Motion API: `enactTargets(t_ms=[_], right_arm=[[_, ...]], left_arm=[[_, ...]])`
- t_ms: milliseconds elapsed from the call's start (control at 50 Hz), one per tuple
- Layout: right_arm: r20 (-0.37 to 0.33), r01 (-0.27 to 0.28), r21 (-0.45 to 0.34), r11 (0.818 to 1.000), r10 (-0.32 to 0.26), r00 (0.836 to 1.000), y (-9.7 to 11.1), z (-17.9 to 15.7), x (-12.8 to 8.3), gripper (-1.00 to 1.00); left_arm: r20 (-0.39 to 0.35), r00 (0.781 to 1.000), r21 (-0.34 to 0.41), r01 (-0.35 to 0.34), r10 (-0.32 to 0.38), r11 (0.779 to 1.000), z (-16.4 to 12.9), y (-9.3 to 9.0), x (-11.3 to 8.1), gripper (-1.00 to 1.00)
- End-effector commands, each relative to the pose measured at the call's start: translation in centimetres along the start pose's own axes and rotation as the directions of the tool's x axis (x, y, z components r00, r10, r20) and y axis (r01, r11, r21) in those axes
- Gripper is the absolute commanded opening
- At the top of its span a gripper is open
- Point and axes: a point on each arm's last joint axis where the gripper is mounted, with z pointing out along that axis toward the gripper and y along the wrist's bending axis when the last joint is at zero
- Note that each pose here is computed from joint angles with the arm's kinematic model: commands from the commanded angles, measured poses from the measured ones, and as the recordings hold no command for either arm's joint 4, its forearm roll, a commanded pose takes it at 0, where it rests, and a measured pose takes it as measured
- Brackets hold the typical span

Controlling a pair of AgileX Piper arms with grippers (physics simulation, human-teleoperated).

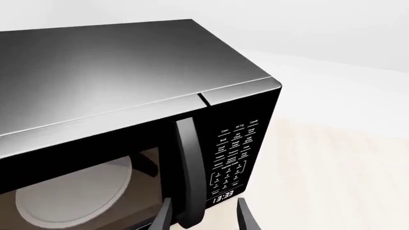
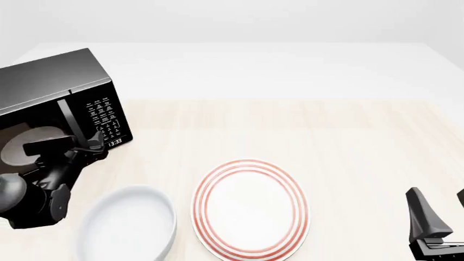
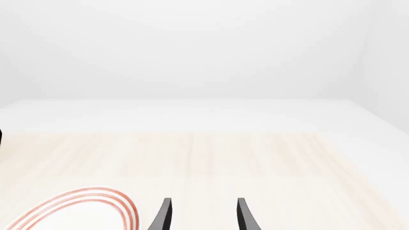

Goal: Open the microwave.

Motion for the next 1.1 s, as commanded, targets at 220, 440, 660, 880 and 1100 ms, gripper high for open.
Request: enactTargets(t_ms=[220,440,660,880,1100], right_arm=[[0.0,0.0,0.0,1.0,0.0,1.0,0.0,0.0,0.0,1.0],[0.0,0.0,0.0,1.0,0.0,1.0,0.0,0.0,0.0,1.0],[0.0,0.0,0.0,1.0,0.0,1.0,0.0,0.0,0.0,1.0],[0.0,0.0,0.0,1.0,0.0,1.0,0.0,0.0,0.0,1.0],[0.0,0.0,0.0,1.0,0.0,1.0,0.0,0.0,0.0,1.0]], left_arm=[[-0.009,1.0,-0.049,0.022,-0.022,0.999,0.0,1.5,0.4,-1.0],[-0.014,1.0,-0.049,0.006,-0.006,0.999,0.1,1.5,0.4,-1.0],[0.004,1.0,-0.006,-0.022,0.022,1.0,-0.7,0.1,-0.9,-1.0],[0.012,0.999,0.021,-0.04,0.04,0.999,-1.4,-0.8,-1.8,-1.0],[0.026,0.999,0.045,-0.049,0.047,0.998,-2.1,-1.5,-2.4,-1.0]])
